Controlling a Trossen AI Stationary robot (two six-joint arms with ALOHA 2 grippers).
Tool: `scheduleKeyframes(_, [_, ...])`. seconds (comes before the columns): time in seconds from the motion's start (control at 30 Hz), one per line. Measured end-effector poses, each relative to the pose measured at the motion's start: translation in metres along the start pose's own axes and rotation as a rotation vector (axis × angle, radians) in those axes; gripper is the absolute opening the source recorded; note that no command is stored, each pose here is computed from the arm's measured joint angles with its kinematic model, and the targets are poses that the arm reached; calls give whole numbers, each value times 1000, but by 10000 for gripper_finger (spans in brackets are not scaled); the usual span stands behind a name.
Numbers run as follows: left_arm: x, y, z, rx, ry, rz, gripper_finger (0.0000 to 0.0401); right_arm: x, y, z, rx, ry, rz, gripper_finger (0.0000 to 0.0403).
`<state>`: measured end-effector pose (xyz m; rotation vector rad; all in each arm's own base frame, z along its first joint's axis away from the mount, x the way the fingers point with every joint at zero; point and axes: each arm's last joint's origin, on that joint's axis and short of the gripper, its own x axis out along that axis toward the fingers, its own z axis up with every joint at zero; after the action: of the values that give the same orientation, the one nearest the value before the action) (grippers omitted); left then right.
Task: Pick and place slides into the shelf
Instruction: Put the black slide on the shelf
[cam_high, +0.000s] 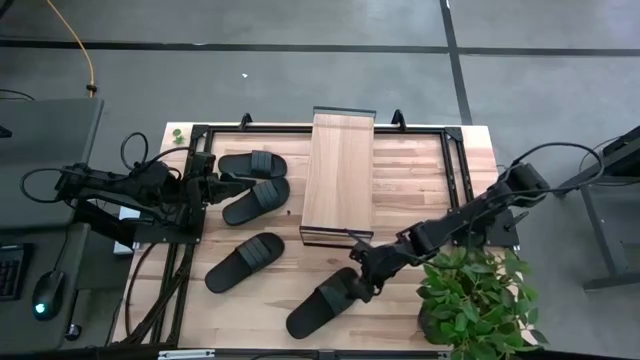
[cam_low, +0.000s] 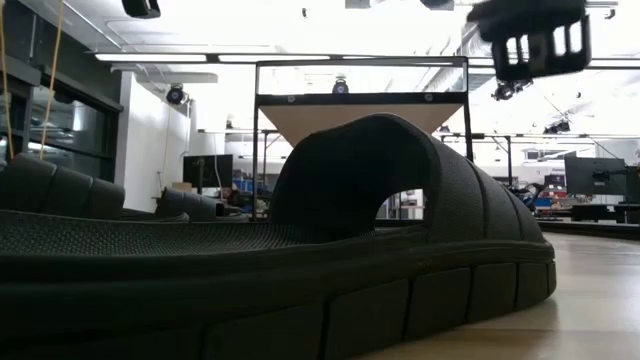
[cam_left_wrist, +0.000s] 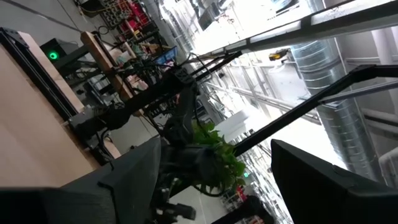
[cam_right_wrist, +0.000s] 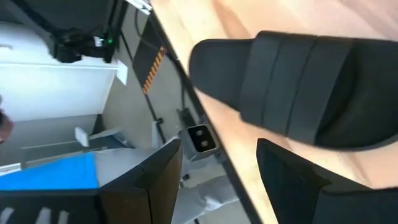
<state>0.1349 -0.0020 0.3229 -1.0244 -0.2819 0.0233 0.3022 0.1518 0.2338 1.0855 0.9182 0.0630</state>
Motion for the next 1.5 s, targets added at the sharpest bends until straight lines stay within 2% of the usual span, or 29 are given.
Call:
scheduleKeyframes(0.3, [1, 1, -1, -2, 14, -2, 285, 21, -19, 13, -13, 57, -58, 200])
scheduleKeyframes(0.6, [1, 0, -1, -1, 16, -3, 285, 26, -25, 16, -13, 84, -69, 200])
scheduleKeyframes(0.83, [1, 1, -1, 1, 17, -1, 285, 24, -21, 26, 21, 68, 7, 200])
scheduleKeyframes(1.1, [1, 1, -1, 6, 22, 0, 285, 20, -16, 45, 13, 21, 118, 200])
scheduleKeyframes(1.23, [1, 1, -1, 7, 22, 1, 285, 19, -16, 49, 5, 22, 136, 200])
scheduleKeyframes(1.33, [1, 1, -1, 7, 22, 1, 285, 20, -16, 44, -11, 43, 121, 200])
scheduleKeyframes(1.5, [1, 1, -2, 7, 23, 2, 285, 23, -26, 28, -7, 129, -6, 200])
